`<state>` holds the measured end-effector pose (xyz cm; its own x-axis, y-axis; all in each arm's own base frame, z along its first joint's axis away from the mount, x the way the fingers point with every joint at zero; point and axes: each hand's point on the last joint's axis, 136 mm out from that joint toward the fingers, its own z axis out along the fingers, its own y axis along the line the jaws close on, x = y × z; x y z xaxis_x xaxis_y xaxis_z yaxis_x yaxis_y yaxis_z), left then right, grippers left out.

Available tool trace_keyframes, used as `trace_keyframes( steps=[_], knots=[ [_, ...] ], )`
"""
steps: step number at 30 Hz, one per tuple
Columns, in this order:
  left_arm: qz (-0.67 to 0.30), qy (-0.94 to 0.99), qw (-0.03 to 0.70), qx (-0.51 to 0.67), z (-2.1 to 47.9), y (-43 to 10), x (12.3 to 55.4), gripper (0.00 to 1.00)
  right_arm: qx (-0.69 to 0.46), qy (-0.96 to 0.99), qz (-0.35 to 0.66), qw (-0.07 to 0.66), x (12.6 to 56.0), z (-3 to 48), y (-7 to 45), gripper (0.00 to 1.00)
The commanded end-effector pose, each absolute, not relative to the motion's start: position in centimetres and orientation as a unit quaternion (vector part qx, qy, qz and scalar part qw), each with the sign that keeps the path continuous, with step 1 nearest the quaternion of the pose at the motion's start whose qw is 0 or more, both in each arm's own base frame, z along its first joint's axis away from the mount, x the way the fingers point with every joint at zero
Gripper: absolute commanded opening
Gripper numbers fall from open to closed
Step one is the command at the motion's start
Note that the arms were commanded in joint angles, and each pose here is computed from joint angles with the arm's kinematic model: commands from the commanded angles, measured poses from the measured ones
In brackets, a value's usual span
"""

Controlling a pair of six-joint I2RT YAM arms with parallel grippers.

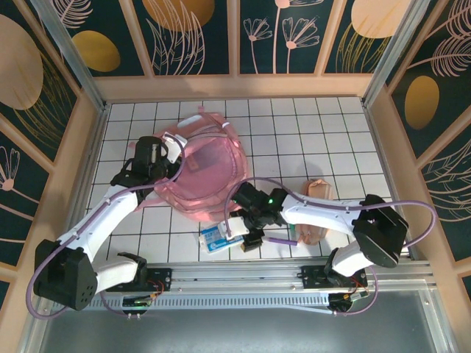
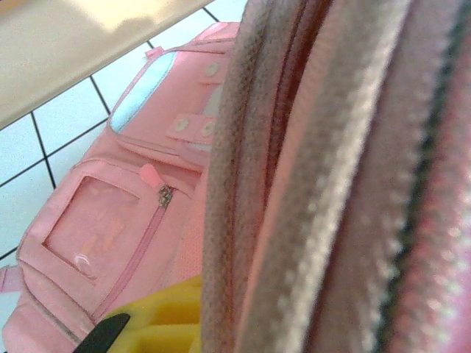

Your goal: Pack the student bag

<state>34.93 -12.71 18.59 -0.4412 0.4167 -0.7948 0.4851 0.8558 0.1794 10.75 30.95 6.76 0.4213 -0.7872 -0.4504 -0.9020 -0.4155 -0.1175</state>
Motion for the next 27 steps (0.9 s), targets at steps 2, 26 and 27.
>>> trace_keyframes(
  steps=[2,26,27],
  knots=[
    [-0.015,0.832,0.502,0.234,20.9,-12.1,36.7,0.00,-0.814,0.518,0.176,0.195,10.9,5.6,32.6,0.78],
    [0.010,0.841,0.485,0.241,18.5,-11.8,38.3,0.00,-0.802,0.565,0.094,0.169,12.1,0.2,31.0,0.09],
    [0.009,0.841,0.483,0.244,18.5,-11.9,38.2,0.00,-0.803,0.563,0.099,0.170,11.9,0.6,31.0,0.05]
  ],
)
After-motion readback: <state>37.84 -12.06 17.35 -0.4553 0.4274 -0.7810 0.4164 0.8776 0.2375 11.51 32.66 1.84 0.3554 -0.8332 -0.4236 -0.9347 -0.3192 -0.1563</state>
